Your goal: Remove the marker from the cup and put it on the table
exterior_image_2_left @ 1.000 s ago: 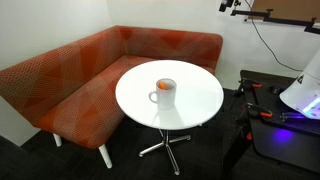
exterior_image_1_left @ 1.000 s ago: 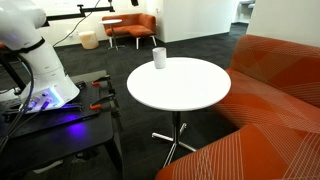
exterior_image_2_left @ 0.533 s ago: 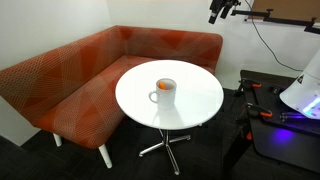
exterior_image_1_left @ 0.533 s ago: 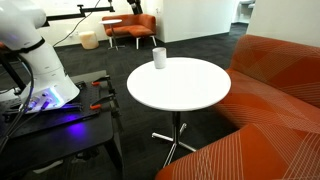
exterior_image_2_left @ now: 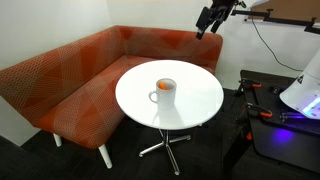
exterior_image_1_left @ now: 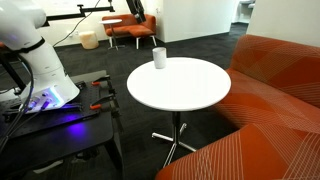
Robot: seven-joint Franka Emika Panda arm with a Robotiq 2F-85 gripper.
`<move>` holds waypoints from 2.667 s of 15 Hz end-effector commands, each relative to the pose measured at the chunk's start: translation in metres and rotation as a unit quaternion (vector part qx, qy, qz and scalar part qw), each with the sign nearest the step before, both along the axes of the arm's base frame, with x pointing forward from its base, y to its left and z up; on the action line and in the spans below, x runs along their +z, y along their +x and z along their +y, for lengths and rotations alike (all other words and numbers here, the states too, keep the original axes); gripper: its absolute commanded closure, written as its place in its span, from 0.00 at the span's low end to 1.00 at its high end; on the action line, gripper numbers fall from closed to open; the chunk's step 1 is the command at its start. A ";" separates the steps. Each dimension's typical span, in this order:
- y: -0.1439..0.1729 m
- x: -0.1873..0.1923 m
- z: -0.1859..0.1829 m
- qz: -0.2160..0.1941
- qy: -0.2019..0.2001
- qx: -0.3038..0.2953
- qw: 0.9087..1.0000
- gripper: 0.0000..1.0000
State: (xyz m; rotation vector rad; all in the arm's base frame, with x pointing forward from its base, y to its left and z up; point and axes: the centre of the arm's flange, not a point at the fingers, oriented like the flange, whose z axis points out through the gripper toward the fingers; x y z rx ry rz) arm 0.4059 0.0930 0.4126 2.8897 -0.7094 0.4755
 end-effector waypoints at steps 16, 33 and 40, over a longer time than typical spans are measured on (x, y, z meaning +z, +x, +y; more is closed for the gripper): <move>0.001 -0.042 0.049 -0.067 0.012 0.016 0.998 0.00; 0.018 -0.114 0.118 -0.123 0.015 0.027 0.992 0.00; 0.057 -0.148 0.111 -0.103 0.031 0.029 0.994 0.00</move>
